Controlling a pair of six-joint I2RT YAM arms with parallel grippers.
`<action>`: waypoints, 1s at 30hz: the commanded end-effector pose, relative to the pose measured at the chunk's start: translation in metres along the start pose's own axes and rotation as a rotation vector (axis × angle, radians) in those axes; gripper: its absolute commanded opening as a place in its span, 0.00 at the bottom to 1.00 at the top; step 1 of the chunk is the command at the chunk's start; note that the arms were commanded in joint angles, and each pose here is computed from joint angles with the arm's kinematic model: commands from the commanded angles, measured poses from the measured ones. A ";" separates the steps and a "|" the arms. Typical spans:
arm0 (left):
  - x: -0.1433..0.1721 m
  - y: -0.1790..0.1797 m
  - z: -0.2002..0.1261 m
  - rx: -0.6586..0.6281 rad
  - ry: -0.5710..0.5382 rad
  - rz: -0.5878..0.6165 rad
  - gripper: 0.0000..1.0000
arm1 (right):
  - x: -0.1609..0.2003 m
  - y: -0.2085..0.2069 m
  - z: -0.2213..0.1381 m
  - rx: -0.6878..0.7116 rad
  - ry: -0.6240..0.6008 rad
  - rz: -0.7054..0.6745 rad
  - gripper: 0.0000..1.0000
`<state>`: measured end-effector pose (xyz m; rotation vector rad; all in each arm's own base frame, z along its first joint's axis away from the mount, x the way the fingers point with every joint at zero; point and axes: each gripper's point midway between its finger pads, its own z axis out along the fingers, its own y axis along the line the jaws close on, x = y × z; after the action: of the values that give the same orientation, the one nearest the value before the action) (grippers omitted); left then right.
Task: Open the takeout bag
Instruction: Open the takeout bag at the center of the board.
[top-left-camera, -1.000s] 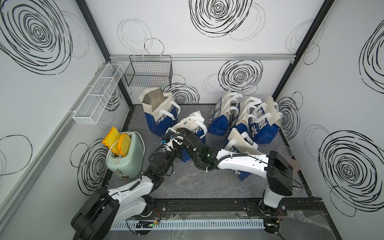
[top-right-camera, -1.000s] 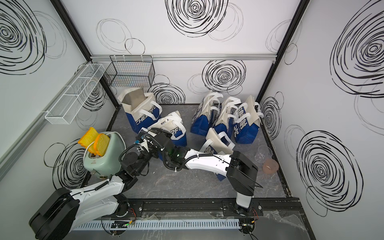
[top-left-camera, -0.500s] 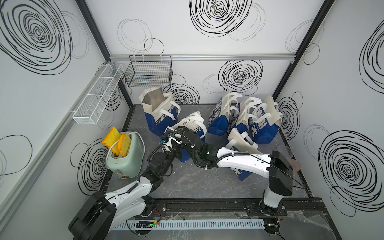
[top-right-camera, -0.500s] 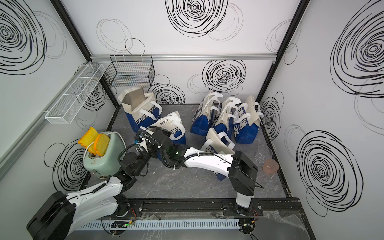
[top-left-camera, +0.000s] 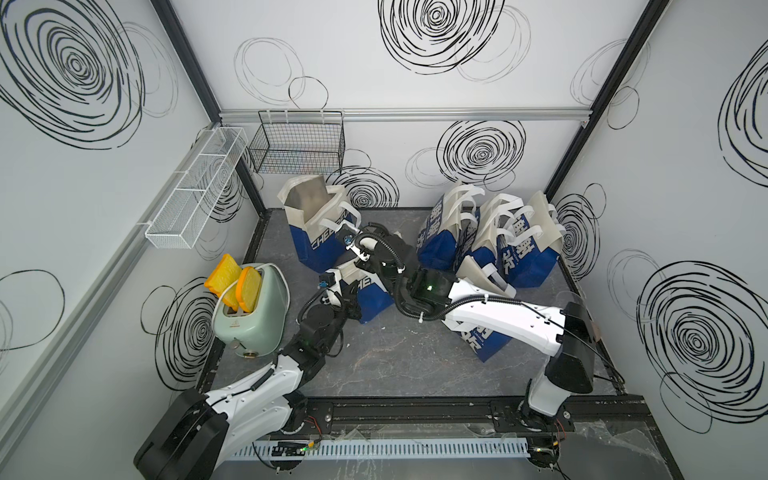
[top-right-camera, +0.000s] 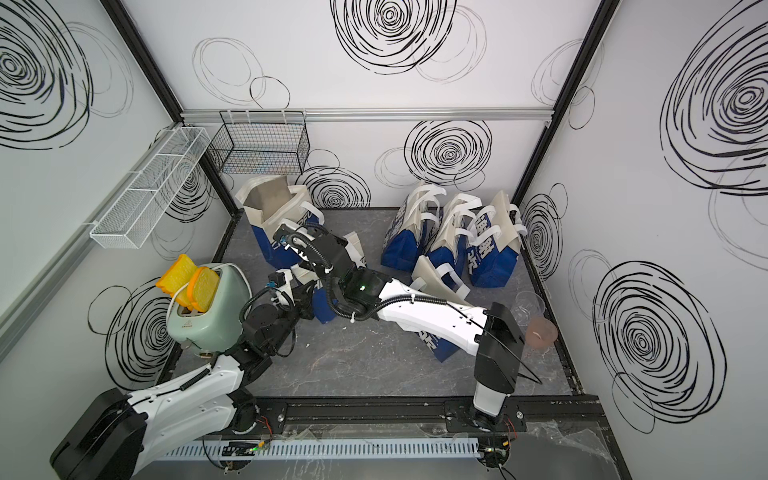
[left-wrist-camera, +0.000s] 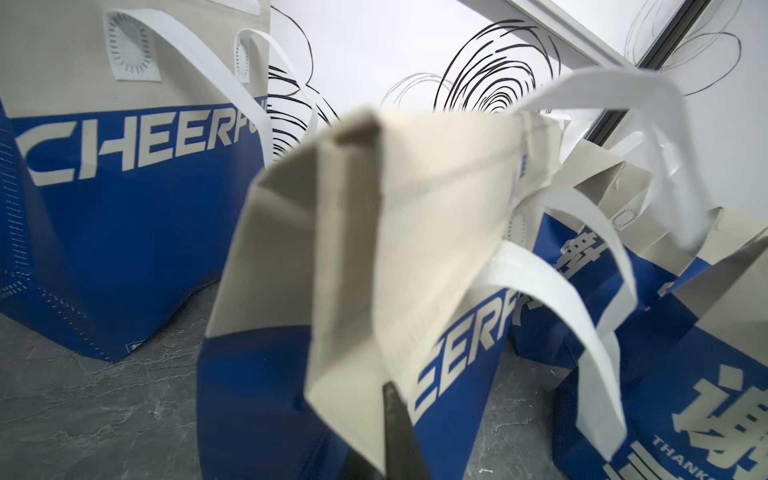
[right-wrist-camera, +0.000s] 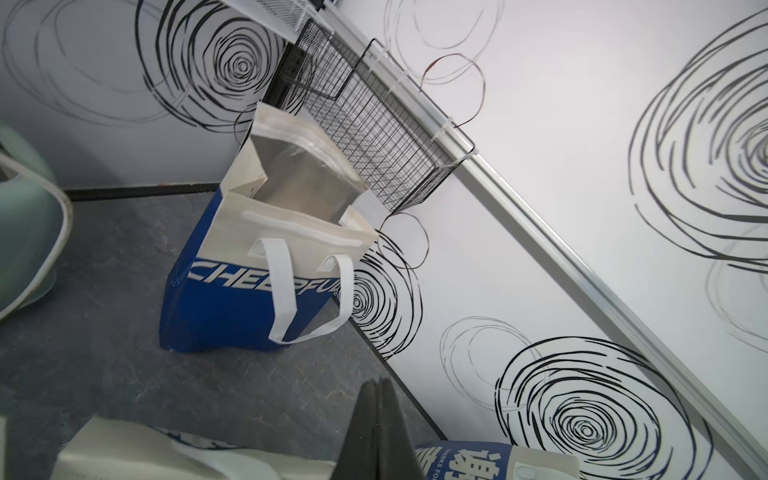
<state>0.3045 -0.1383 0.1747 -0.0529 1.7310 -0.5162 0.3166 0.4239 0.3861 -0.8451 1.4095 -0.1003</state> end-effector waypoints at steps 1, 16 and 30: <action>0.048 0.031 -0.005 -0.114 0.174 0.001 0.00 | -0.022 -0.021 -0.010 0.027 -0.045 0.022 0.00; -0.005 -0.014 -0.007 0.096 0.018 0.035 0.00 | 0.045 0.062 -0.043 -0.209 -0.092 -0.075 0.38; -0.034 -0.035 -0.006 0.173 -0.025 0.055 0.00 | 0.049 0.096 -0.038 -0.269 -0.126 -0.125 0.52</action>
<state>0.2958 -0.1564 0.1978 0.0931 1.7058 -0.6124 0.2593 0.4450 0.2838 -1.1607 1.3105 0.0204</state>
